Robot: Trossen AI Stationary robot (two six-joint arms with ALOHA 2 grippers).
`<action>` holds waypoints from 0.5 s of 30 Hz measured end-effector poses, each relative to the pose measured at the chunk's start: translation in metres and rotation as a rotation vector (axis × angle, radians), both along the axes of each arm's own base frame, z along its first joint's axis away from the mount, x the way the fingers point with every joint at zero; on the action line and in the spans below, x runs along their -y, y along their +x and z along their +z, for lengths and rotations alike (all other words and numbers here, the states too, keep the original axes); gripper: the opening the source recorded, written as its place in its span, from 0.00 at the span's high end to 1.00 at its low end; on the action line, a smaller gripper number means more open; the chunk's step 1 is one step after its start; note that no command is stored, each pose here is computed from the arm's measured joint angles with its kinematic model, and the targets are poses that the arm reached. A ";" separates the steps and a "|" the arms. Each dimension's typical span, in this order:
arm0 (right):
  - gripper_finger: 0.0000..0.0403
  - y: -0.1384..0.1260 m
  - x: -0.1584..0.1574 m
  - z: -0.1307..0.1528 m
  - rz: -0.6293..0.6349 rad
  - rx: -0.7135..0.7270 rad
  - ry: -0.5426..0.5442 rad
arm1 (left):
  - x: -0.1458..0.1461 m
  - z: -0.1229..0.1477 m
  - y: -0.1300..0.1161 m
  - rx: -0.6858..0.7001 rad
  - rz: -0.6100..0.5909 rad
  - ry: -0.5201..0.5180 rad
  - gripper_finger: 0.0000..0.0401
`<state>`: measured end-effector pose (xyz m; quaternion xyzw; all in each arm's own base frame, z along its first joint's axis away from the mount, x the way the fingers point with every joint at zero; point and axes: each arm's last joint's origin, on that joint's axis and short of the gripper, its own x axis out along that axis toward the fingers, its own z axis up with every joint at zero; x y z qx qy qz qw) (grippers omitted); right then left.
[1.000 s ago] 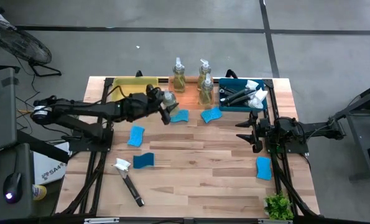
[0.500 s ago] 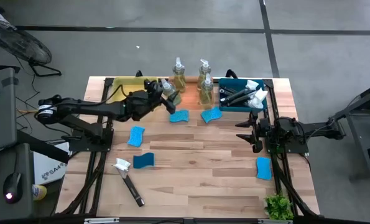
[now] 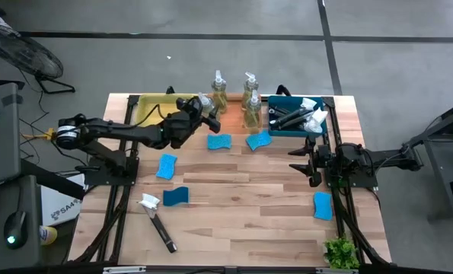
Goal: Pick & Place Kitchen Sink Supplies
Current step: Put the transparent soap dispenser into the orange bin
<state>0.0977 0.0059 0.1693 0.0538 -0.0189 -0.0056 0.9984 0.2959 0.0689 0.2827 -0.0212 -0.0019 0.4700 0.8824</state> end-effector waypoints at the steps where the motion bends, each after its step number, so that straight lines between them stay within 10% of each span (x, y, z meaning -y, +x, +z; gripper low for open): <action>1: 0.48 0.000 0.000 0.000 0.000 0.000 0.000 | -0.002 -0.001 0.003 -0.007 0.016 -0.001 0.30; 15: 0.48 0.000 0.000 0.000 0.000 0.000 0.000 | -0.015 -0.014 0.042 -0.058 0.083 -0.007 0.31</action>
